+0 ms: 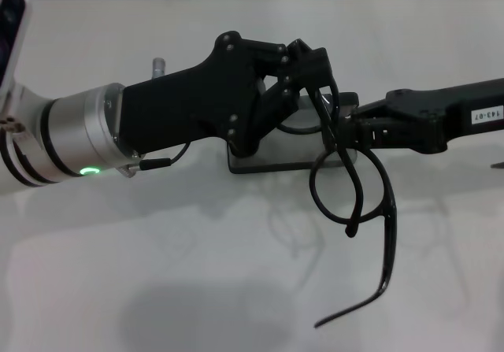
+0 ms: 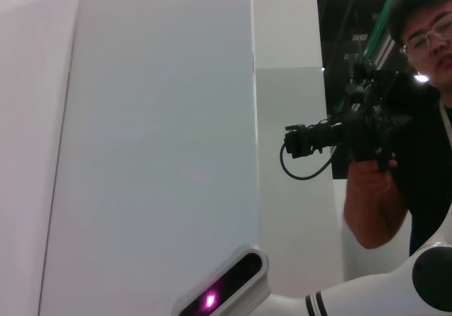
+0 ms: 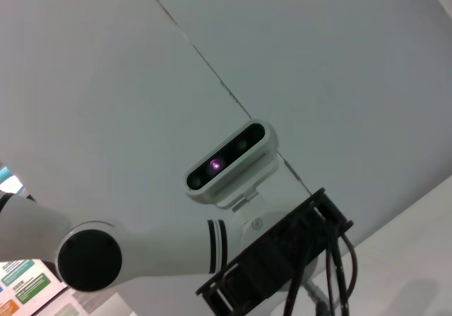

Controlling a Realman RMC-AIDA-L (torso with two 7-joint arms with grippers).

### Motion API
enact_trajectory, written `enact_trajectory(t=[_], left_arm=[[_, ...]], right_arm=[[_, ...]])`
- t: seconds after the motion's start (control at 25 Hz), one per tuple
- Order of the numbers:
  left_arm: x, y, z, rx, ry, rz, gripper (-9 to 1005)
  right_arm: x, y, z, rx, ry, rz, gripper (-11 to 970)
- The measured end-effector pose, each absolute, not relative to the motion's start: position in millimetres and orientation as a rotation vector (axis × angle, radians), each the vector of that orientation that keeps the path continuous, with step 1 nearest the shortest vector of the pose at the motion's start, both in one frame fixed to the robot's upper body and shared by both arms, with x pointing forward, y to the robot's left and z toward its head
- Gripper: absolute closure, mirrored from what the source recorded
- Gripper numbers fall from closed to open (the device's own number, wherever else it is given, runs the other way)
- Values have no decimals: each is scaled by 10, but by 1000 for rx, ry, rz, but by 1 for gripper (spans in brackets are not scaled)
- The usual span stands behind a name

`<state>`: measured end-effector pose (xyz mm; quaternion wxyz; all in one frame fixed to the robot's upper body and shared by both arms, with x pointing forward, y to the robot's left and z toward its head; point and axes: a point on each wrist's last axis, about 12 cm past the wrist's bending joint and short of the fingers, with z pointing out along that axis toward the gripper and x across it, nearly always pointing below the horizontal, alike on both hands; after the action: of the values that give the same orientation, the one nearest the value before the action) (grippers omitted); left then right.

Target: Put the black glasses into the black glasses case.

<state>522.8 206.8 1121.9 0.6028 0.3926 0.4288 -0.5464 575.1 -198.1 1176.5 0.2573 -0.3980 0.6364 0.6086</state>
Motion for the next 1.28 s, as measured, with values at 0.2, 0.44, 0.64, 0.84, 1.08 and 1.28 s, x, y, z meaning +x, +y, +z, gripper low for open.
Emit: enact_trajectory(t=[0.2, 0.44, 0.64, 0.84, 1.08, 1.28], left_arm=[[5228, 2069, 11218, 908, 987, -1256, 977], [5228, 2092, 11255, 873, 954, -1253, 977], [5179, 2172, 11306, 828, 891, -1260, 977], [5124, 2227, 11303, 818, 873, -1269, 977], [5067, 2243, 11334, 872, 851, -1290, 977], [5036, 2280, 11335, 844, 837, -1278, 977]], right_arm=[[5762, -1982, 11769, -1064, 1728, 1651, 887], [5774, -2008, 11773, -1059, 1734, 1640, 888], [5784, -2036, 11762, -1035, 1738, 1628, 888], [5812, -2090, 11767, -969, 1719, 1623, 889], [5879, -2319, 11706, -709, 1675, 1556, 889], [5931, -2438, 11607, -531, 1653, 1473, 889]])
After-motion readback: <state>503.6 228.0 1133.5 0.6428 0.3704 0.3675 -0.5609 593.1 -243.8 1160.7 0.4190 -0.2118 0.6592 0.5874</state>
